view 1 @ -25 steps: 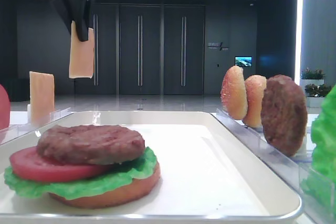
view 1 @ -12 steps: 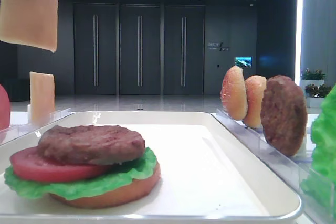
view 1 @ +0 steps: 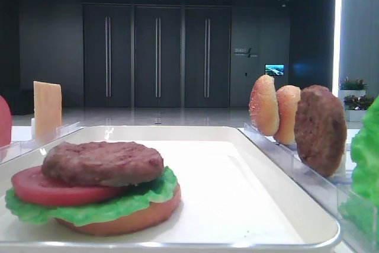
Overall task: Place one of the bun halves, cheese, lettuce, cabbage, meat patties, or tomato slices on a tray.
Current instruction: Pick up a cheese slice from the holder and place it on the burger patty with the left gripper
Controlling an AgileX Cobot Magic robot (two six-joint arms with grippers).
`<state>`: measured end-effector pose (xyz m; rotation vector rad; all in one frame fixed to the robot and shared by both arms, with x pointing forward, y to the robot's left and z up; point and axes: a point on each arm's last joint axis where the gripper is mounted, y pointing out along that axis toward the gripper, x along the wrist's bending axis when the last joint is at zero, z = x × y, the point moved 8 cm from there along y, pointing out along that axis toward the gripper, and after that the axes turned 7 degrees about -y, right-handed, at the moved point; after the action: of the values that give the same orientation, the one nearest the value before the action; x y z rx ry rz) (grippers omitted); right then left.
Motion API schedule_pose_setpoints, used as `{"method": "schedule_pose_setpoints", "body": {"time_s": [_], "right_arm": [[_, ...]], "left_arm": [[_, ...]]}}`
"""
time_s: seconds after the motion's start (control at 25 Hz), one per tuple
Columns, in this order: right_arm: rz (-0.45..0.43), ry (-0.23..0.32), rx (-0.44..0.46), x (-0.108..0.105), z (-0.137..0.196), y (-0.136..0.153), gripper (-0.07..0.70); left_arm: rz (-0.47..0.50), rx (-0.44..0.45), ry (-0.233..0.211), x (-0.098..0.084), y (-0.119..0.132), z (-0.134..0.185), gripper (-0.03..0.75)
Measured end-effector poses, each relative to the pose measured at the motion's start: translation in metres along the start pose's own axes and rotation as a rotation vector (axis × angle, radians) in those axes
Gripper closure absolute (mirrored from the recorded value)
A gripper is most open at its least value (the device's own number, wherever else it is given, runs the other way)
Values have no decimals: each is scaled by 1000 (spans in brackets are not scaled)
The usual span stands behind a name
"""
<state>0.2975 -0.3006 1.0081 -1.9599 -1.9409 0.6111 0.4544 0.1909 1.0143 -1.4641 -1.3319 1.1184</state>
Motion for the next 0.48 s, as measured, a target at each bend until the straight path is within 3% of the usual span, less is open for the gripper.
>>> {"method": "schedule_pose_setpoints", "body": {"time_s": [0.28, 0.48], "right_arm": [[0, 0, 0, 0, 0, 0, 388], [0, 0, 0, 0, 0, 0, 388]], "left_arm": [[40, -26, 7, -6, 3, -3, 687], [290, -101, 87, -49, -4, -13, 688]]}}
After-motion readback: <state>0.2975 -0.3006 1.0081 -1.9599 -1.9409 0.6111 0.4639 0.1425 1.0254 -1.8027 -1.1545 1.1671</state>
